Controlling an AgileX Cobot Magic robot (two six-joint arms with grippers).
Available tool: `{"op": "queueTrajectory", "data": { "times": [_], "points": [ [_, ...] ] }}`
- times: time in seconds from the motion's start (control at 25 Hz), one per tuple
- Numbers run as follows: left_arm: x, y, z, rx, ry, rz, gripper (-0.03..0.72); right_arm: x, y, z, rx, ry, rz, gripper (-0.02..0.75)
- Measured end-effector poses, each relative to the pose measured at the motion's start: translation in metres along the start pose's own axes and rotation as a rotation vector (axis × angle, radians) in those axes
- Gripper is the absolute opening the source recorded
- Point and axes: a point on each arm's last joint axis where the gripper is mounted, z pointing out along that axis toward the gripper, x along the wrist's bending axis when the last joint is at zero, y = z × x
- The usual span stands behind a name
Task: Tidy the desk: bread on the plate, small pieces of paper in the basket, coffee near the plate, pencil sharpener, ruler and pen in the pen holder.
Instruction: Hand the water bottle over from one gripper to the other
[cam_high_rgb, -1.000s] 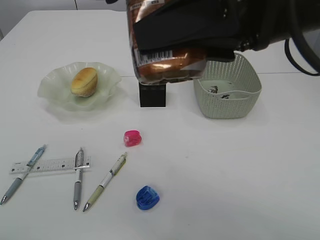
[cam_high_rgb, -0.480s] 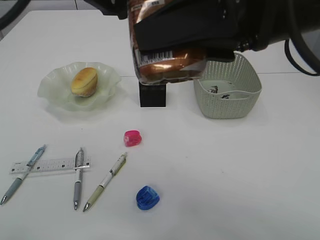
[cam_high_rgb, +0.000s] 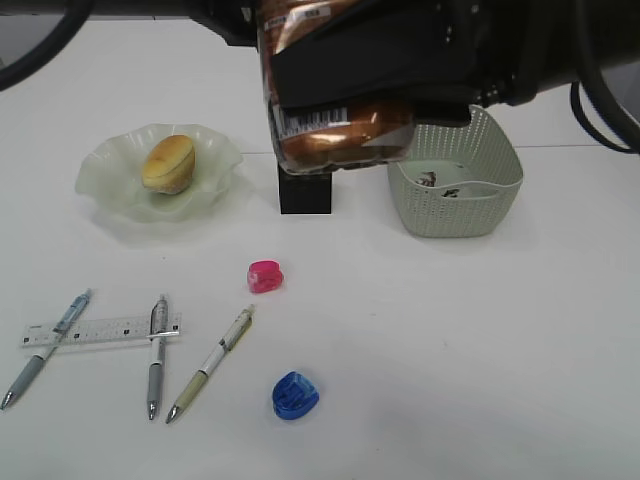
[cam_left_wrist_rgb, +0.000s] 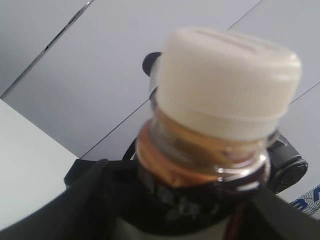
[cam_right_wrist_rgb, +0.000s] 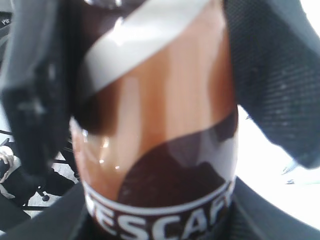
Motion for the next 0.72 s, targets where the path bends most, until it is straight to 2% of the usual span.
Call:
{"op": "queueTrajectory", "data": {
  "times": [0.08,0.24,0.52,0.72],
  "points": [
    [-0.0005,0.0003,0.0,-0.001,-0.003,0.0,0.444,-0.0003,-0.0001,0.0,0.001,-0.003,-0.001,0.403],
    [-0.001,0.0008,0.0001,-0.001,-0.004,0.006,0.388,-0.0006,0.0001,0.0,-0.001,-0.006,-0.001,0.403],
    [-0.001,0.0008,0.0002,-0.001,-0.004,0.021,0.323,-0.0007,0.0,0.0,0.0,-0.007,0.01,0.403],
    [-0.0011,0.0009,0.0002,-0.002,-0.005,0.025,0.318,-0.001,-0.0006,0.0002,0.003,-0.008,0.012,0.403]
  ]
}}
